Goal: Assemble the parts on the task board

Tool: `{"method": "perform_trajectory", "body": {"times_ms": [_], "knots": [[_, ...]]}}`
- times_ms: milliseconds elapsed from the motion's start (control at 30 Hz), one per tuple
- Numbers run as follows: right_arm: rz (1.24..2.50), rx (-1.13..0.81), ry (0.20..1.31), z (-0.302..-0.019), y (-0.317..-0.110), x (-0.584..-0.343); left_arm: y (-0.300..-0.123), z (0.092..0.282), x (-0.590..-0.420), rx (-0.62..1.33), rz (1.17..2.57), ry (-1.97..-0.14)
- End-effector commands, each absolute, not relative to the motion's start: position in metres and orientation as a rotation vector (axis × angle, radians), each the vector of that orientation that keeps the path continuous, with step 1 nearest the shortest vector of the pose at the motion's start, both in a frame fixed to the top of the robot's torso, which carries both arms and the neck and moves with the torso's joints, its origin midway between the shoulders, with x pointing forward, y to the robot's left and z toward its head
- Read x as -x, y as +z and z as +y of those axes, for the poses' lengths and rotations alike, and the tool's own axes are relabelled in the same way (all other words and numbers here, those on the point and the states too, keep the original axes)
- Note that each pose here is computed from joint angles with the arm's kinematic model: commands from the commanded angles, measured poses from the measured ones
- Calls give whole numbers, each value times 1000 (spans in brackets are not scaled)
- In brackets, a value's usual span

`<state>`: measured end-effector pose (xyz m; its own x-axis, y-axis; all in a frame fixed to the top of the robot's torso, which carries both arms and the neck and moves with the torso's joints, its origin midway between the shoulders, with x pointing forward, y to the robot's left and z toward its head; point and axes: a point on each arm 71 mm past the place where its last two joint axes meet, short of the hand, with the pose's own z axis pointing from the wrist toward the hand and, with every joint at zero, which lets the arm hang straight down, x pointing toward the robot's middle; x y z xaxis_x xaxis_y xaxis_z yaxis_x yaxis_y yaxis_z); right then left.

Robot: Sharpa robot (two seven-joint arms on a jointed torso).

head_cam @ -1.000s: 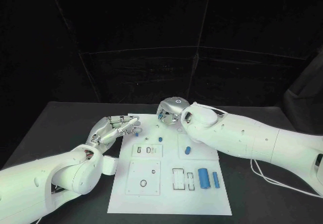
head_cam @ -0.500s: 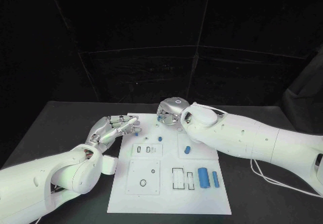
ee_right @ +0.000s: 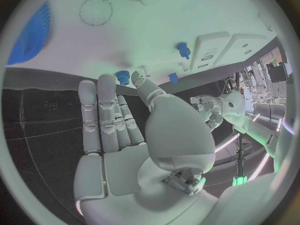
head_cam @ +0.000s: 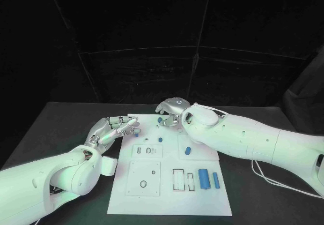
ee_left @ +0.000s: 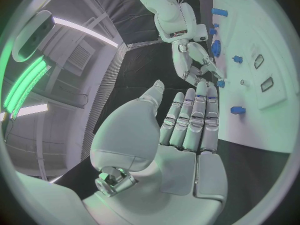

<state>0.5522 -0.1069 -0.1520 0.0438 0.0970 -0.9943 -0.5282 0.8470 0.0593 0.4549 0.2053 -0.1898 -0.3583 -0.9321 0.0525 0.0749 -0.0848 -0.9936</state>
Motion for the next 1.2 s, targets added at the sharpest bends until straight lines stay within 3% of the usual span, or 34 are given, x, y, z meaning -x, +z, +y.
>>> {"method": "perform_trajectory", "body": {"times_ms": [33, 233, 667, 867, 1200], "knots": [[1400, 337, 515, -109, -146, -551, -189, 205, -455, 991, 1369, -1571], [1415, 281, 525, -128, -144, -546, -189, 207, -455, 993, 1369, -1570], [1621, 38, 436, -222, -137, -531, -188, 210, -453, 994, 1370, -1573], [1656, 44, 376, -236, -138, -530, -188, 208, -453, 992, 1372, -1579], [1658, 94, 329, -235, -141, -536, -188, 207, -454, 989, 1370, -1582]]}}
